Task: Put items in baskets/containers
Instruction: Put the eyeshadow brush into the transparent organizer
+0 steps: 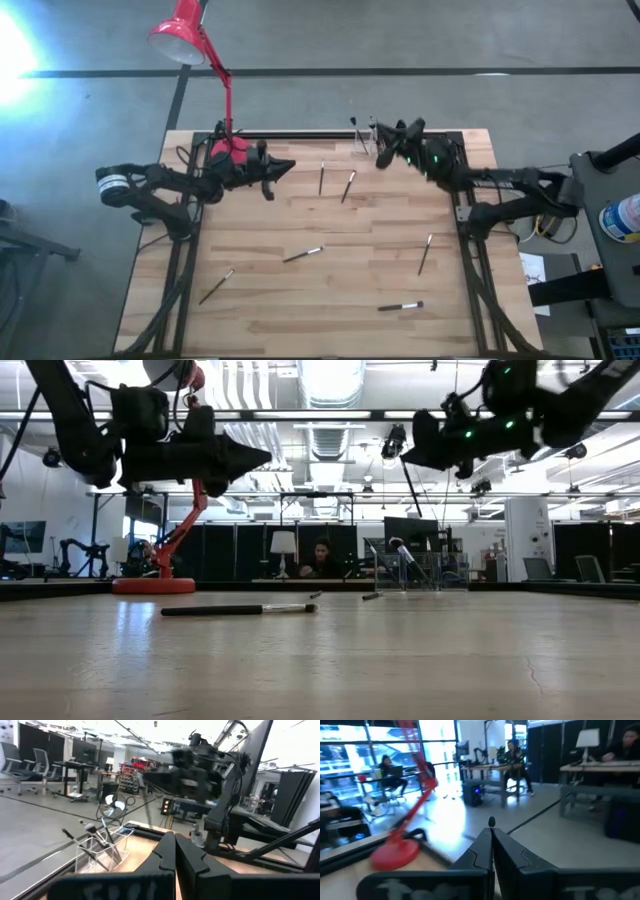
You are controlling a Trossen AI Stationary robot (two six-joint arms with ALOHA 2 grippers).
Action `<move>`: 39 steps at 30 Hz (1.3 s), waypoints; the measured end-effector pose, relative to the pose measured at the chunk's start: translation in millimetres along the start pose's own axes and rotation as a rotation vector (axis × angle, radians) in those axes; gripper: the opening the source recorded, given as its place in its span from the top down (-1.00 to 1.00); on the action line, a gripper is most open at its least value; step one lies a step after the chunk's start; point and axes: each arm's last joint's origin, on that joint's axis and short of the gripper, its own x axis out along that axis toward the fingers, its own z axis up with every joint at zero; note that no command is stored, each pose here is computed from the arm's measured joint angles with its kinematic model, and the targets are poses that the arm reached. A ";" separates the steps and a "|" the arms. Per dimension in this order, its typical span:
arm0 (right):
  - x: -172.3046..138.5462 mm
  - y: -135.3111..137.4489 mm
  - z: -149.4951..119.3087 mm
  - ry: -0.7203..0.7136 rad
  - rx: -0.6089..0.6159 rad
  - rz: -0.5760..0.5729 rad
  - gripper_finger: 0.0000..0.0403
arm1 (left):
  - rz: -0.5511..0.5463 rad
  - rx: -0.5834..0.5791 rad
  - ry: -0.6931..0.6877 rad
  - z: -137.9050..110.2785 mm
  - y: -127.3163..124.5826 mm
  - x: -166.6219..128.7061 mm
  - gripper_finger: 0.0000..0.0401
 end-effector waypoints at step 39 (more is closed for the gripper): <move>102.7 -44.9 -73.9 0.191 -0.074 -0.033 0.96 | 0.036 -0.081 0.178 -25.0 7.5 -1.4 1.00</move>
